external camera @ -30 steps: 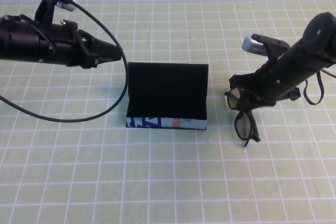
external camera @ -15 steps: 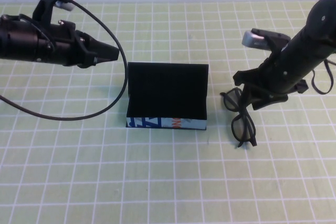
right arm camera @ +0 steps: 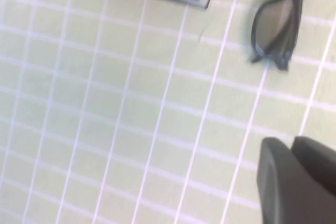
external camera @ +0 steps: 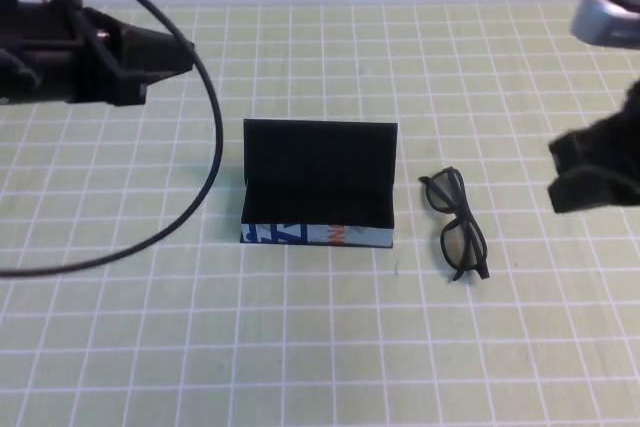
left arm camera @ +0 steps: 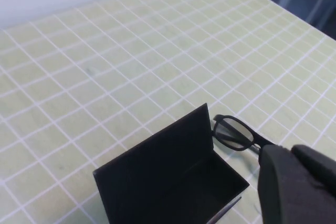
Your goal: Take glasses out of glasses case
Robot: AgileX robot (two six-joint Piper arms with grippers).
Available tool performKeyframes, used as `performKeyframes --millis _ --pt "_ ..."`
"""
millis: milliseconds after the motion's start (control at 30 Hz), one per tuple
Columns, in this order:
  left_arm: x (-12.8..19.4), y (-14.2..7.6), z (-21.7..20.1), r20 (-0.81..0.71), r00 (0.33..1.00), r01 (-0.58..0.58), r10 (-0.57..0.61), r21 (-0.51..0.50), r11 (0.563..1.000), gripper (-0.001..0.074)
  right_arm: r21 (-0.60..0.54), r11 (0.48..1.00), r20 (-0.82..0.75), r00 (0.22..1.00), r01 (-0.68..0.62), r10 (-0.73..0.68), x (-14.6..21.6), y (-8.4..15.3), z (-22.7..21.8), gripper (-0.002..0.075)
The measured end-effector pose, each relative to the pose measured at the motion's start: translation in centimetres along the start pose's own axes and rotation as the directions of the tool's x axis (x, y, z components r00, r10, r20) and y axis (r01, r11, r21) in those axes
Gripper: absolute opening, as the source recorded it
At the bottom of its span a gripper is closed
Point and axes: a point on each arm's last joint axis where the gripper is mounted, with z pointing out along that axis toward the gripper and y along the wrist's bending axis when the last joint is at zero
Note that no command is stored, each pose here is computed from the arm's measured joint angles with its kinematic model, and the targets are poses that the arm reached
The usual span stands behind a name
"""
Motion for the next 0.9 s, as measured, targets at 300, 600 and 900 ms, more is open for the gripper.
performKeyframes --millis 300,600,900 --pt "4.0 -8.5 -8.2 0.166 0.98 -0.068 0.106 -0.219 0.973 -0.0004 -0.012 0.999 0.273 0.961 0.047 -0.042 13.6 -0.2 -6.8 -0.0008" --pt "12.1 -14.3 -13.2 0.357 0.917 -0.03 0.178 -0.384 0.923 -0.0004 -0.023 0.992 0.478 0.873 0.124 -0.098 23.0 -1.3 -7.9 -0.0016" --pt "18.5 -12.4 -12.4 0.387 0.91 0.089 0.148 -0.531 0.843 -0.0004 0.001 0.989 0.72 0.687 0.146 -0.102 23.9 -2.6 -6.1 -0.0016"
